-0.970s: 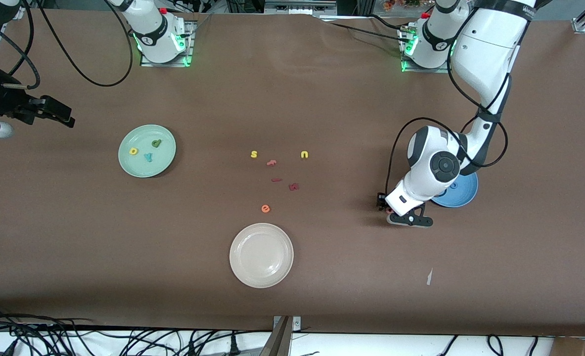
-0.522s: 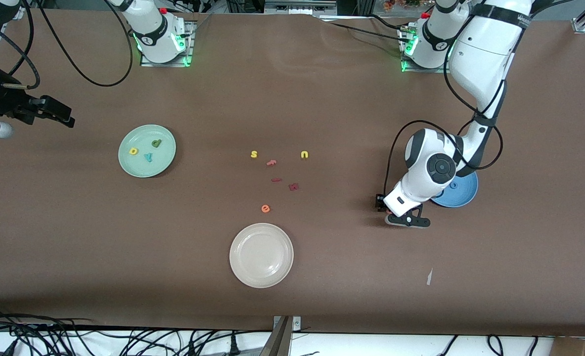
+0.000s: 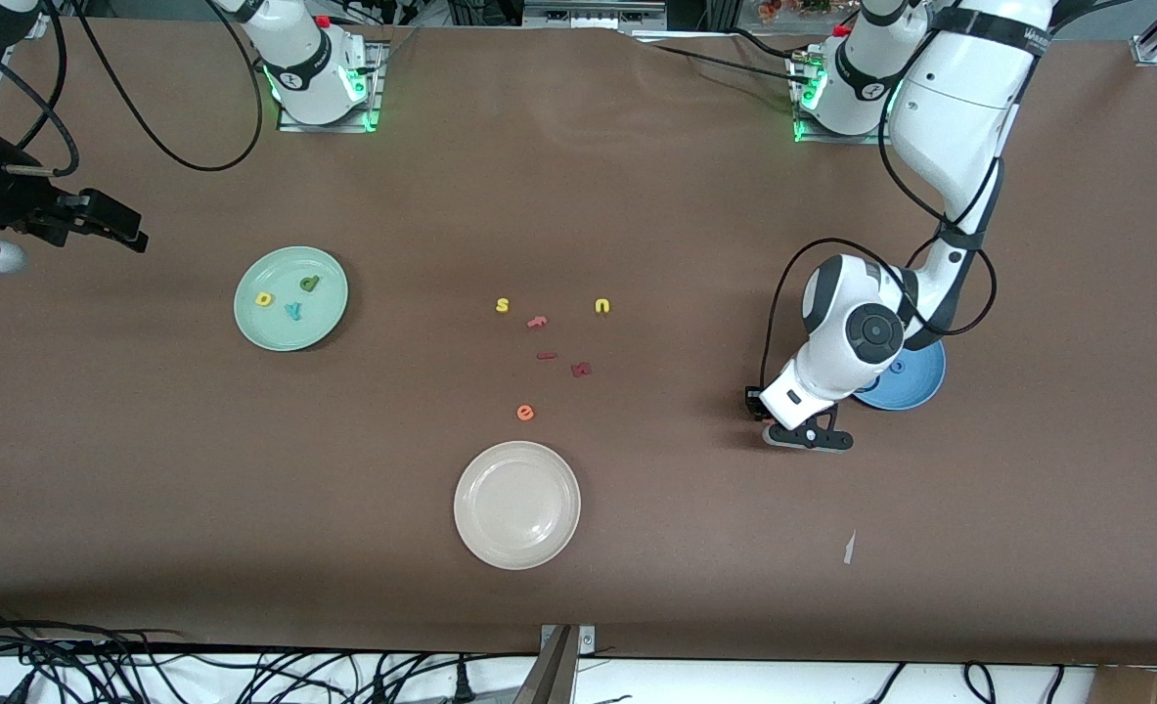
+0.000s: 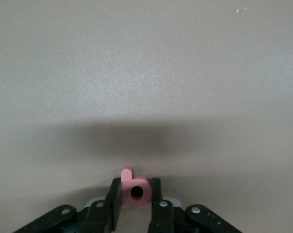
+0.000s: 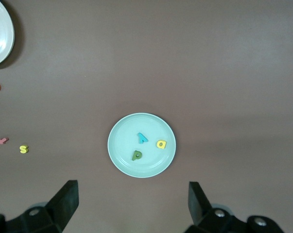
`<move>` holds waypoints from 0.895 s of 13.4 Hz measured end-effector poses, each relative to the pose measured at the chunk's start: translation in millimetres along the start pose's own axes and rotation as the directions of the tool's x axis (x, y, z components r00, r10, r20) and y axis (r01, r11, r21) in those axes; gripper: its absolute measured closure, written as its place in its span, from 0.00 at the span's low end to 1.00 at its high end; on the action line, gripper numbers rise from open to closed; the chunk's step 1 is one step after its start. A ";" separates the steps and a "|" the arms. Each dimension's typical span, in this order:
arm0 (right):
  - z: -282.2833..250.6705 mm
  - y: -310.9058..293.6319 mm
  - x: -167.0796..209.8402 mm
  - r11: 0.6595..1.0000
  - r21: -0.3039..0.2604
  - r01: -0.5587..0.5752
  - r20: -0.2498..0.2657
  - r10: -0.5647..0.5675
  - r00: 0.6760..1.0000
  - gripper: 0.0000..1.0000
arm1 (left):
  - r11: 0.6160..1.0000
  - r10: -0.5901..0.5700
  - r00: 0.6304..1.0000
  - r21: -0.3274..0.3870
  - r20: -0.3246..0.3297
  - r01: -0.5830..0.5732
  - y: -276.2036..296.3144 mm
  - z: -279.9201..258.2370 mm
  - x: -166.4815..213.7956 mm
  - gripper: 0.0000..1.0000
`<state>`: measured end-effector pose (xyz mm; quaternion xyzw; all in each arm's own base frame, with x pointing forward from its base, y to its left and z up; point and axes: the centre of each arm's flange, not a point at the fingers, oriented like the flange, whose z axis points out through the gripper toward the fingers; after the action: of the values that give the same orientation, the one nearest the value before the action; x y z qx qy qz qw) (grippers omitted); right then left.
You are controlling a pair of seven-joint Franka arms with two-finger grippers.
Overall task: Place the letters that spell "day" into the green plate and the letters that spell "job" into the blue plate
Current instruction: 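Carry the pink b over the blue plate and open the left gripper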
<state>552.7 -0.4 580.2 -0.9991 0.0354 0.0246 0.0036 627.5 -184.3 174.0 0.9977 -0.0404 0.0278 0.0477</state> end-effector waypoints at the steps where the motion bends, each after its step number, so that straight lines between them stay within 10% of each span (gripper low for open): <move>1: 0.0 0.1 0.0 1.000 0.000 0.000 0.000 0.000 1.000 0.00 | 1.000 0.000 1.000 0.000 -0.002 0.000 0.2 -0.8 0.4 0.72; 7: 0.5 0.3 0.0 1.000 0.000 -0.001 0.001 0.001 1.000 0.00 | 0.999 0.034 0.999 0.016 0.015 -0.035 -61.2 -86.4 2.0 0.72; 12: 0.8 0.4 0.1 1.000 0.000 -0.001 0.001 0.001 1.000 0.00 | 0.997 0.069 0.995 0.020 0.077 -0.070 -154.8 -144.4 -71.0 0.72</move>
<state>552.7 -0.8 579.5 -0.9990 0.0359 0.0253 0.0036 562.2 -11.1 299.0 0.9965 -0.0766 -0.0081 0.0339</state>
